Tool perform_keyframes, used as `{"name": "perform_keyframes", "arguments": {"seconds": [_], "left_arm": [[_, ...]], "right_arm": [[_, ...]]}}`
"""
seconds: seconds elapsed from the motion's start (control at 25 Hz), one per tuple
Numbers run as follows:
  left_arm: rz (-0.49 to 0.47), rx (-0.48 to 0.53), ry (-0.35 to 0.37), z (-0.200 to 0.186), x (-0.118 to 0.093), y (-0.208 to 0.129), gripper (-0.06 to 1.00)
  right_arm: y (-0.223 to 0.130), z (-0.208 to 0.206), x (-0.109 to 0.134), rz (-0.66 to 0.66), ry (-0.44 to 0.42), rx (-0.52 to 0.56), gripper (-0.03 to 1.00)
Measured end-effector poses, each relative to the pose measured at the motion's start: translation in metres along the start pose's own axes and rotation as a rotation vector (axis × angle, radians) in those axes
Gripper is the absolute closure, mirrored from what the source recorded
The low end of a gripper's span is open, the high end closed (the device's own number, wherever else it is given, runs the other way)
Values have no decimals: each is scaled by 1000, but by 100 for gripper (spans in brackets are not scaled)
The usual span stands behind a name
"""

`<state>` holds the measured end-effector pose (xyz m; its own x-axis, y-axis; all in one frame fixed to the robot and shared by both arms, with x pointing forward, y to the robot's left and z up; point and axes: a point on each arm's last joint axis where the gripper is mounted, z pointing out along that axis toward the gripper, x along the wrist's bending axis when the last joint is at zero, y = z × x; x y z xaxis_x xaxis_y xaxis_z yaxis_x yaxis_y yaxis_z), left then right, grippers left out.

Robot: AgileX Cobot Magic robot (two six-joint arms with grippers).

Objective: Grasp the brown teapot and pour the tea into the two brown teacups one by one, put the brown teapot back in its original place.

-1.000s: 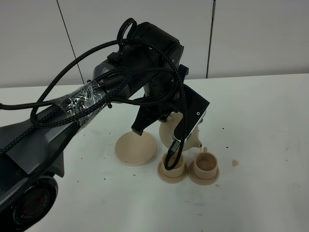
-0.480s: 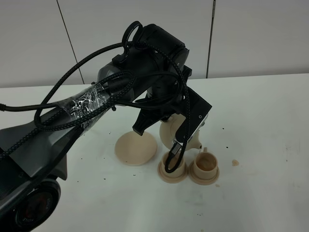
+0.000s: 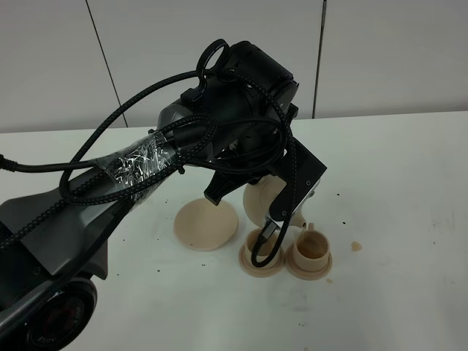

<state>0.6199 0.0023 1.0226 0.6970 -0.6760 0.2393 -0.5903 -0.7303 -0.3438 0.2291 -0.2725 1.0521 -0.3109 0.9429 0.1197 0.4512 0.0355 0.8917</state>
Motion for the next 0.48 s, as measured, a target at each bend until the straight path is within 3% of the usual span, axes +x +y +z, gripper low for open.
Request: {"name": "perform_keyframes", "arguments": {"seconds": [0.48], "left_arm": [[35,37,10,-3,1,5,77]], "right_arm": [[0,0,0,0,0,0,62]]}}
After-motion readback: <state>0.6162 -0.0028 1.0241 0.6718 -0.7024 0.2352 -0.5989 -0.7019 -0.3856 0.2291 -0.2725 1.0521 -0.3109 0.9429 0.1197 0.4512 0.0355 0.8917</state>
